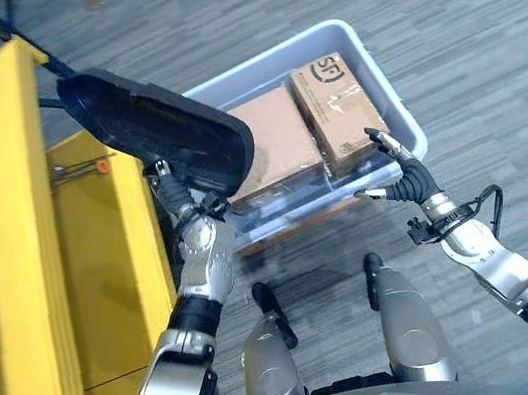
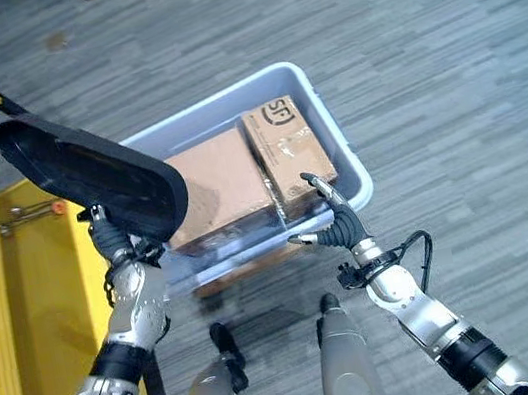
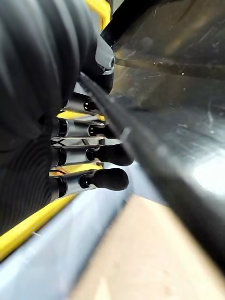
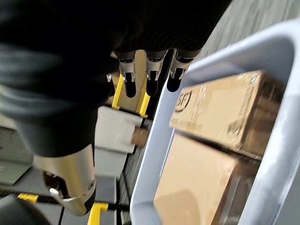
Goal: Move parts from the plastic box to the shelf.
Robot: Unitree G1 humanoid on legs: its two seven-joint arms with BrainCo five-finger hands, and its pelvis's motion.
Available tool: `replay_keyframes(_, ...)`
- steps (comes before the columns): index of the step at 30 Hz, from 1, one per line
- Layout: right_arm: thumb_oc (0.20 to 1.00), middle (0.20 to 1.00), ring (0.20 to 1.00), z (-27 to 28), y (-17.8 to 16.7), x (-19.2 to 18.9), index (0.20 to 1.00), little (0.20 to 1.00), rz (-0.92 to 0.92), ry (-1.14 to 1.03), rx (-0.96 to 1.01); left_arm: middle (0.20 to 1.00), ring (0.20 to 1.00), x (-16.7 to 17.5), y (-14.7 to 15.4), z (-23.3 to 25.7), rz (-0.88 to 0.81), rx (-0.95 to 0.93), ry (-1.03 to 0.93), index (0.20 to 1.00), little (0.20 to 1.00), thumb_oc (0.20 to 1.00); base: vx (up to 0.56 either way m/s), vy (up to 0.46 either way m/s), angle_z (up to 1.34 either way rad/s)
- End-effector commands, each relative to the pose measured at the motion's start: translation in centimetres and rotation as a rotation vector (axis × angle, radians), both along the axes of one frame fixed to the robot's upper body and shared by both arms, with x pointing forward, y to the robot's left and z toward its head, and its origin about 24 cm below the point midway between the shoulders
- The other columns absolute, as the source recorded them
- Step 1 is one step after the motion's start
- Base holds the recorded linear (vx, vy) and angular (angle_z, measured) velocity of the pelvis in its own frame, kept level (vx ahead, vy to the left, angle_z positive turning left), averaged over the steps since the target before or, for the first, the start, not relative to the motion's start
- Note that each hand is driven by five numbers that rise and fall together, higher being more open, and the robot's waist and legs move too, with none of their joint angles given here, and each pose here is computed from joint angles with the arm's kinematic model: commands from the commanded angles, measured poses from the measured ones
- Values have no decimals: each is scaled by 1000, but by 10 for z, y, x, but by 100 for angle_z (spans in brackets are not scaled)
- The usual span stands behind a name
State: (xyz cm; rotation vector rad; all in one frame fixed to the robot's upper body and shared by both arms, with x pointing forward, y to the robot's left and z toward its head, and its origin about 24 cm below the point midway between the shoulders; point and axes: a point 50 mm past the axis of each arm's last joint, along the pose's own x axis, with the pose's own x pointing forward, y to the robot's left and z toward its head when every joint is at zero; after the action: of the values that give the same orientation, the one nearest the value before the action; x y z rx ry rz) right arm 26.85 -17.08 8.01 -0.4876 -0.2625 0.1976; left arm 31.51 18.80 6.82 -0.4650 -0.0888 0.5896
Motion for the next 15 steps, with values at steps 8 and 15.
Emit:
replay_keyframes(8, 1000, 1000, 1000, 12, 37, -15, 1000, 1000, 214, -60, 88, 200, 200, -27, 20, 5, -60, 146, -59, 200, 200, 200, 16, 187, 24)
replay_keyframes(15, 1000, 1000, 1000, 8, 44, -20, 1000, 1000, 231, -20, 136, 200, 200, -39, 16, 3, -165, 298, -15, 200, 200, 200, -3, 111, 28)
